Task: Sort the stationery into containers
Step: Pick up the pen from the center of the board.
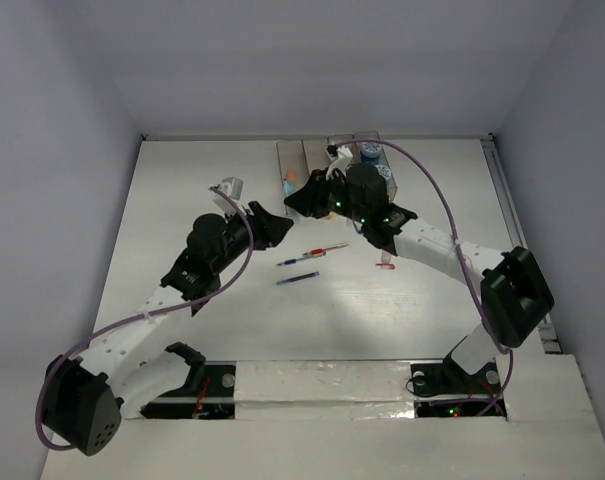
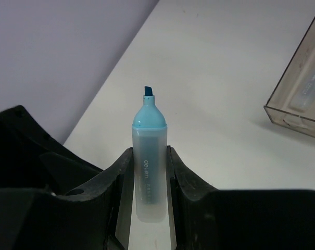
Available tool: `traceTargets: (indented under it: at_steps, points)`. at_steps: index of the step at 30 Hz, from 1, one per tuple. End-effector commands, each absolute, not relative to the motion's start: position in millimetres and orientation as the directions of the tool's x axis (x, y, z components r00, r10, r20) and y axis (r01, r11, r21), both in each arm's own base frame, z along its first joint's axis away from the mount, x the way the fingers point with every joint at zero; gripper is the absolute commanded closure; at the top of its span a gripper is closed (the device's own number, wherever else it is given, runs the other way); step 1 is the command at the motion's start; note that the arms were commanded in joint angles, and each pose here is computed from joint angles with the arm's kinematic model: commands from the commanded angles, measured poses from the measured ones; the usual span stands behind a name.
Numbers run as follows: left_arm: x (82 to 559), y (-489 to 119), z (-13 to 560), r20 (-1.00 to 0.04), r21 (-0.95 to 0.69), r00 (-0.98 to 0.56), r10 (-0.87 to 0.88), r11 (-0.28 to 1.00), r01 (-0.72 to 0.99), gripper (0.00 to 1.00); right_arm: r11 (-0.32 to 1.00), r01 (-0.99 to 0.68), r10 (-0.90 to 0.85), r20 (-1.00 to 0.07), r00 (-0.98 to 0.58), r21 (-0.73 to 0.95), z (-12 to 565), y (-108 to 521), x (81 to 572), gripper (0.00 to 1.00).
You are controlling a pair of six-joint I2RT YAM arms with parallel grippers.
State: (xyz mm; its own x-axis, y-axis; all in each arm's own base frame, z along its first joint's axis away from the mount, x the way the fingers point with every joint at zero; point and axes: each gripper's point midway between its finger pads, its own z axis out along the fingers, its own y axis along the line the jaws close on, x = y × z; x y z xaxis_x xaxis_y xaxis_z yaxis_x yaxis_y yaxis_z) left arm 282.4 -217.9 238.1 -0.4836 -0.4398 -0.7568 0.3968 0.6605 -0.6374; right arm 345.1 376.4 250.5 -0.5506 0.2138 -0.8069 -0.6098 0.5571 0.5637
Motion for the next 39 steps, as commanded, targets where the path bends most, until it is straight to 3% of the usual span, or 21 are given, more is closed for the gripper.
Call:
traceTargets:
  at_steps: [1,5,18,24,25,27,29,30,32,33,36,39]
  points:
    - [294.4,-230.5,270.5,-0.775,-0.631,-0.398,-0.490,0.630,0.454,0.59,0.480,-0.667,0.312,-0.821,-0.478,0.570,304.2,378.4,334.1,1.00]
    - [301.4,-234.4,267.0,-0.785,-0.618,-0.396,-0.477,0.650,0.442,0.64,0.473,-0.667,0.319,-0.818,-0.478,0.575,306.1,376.7,331.4,1.00]
    - [303.3,-238.7,277.4,-0.794,-0.608,-0.339,-0.505,0.650,0.456,0.64,0.468,-0.669,0.284,-0.815,-0.504,0.577,294.5,386.4,317.0,1.00]
    - [310.5,-237.2,269.4,-0.802,-0.597,-0.340,-0.491,0.679,0.427,0.83,0.459,-0.682,0.279,-0.821,-0.498,0.570,300.9,387.4,310.3,1.00]
    - [311.1,-236.3,270.3,-0.802,-0.597,-0.337,-0.493,0.682,0.423,0.94,0.462,-0.682,0.277,-0.823,-0.497,0.567,300.8,387.0,310.3,1.00]
    - [309.7,-234.6,270.4,-0.804,-0.593,-0.334,-0.491,0.692,0.410,1.00,0.459,-0.687,0.266,-0.825,-0.499,0.563,300.7,388.5,305.7,1.00]
    - [310.1,-230.4,273.0,-0.812,-0.583,-0.320,-0.488,0.706,0.401,1.00,0.457,-0.690,0.261,-0.826,-0.499,0.561,301.6,387.0,302.9,0.92]
    - [307.6,-228.9,273.4,-0.813,-0.582,-0.322,-0.485,0.707,0.402,1.00,0.458,-0.691,0.252,-0.827,-0.503,0.559,300.1,386.7,301.7,0.76]
    - [303.0,-227.9,274.4,-0.814,-0.579,-0.327,-0.479,0.705,0.409,1.00,0.465,-0.683,0.236,-0.823,-0.517,0.563,298.9,378.4,306.6,0.60]
    - [298.8,-226.9,279.7,-0.816,-0.578,-0.322,-0.480,0.698,0.422,1.00,0.450,-0.688,0.238,-0.819,-0.522,0.570,303.1,374.4,305.8,0.46]
    - [289.9,-220.1,279.8,-0.824,-0.566,-0.326,-0.464,0.709,0.420,1.00,0.409,-0.699,0.243,-0.808,-0.536,0.587,310.6,355.0,306.3,0.28]
    - [281.6,-213.6,282.7,-0.833,-0.552,-0.321,-0.450,0.718,0.424,1.00,0.412,-0.702,0.244,-0.813,-0.529,0.581,310.4,336.3,307.5,0.23]
